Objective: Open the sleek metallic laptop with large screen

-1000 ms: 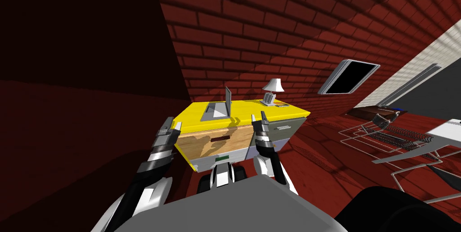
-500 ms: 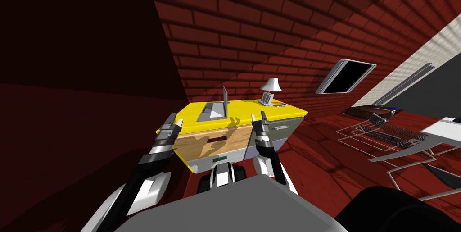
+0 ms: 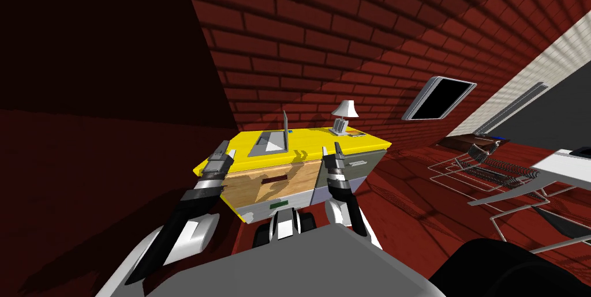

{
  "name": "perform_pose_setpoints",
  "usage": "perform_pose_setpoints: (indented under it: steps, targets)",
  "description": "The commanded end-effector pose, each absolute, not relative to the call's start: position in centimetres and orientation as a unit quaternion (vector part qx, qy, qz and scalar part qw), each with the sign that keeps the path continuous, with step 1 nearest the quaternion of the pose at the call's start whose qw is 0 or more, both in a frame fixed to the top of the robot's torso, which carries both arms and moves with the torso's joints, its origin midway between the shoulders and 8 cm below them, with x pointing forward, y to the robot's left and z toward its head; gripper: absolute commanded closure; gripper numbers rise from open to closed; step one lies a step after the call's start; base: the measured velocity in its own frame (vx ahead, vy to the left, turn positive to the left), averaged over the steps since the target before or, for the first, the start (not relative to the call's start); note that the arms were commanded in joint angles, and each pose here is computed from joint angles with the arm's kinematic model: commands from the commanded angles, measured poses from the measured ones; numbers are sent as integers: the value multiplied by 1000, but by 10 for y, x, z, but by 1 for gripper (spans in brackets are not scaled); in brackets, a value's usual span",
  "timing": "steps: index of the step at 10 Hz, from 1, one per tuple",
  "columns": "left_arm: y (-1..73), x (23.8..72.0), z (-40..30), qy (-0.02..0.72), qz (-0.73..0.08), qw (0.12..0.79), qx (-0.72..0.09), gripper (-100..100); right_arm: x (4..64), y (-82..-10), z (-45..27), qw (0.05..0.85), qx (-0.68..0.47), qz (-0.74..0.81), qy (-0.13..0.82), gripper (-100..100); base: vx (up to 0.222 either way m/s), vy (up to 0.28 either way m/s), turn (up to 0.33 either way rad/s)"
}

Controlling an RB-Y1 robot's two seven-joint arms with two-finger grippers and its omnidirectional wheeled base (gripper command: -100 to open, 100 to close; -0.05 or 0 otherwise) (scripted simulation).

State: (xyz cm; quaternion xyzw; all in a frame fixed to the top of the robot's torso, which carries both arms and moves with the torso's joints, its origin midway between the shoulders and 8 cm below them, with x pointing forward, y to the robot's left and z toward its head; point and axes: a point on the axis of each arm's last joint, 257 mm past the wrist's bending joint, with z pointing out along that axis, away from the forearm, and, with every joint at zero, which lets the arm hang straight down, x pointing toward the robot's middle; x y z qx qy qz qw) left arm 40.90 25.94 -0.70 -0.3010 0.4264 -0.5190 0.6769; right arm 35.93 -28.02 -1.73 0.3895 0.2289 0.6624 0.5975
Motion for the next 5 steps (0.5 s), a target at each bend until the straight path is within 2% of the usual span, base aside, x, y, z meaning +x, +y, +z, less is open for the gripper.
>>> perform_pose_setpoints:
  steps: [1, 5]
  targets:
    - [259, 417, 0, 435, -511, 677, -303, -100, 359, -280, -17, 598, 389, 662, 229, 0, -1, -46, -21]
    - [259, 428, 6, 448, -499, 675, -309, -100, 359, -280, -17, 598, 389, 662, 229, 0, 1, -46, -18]
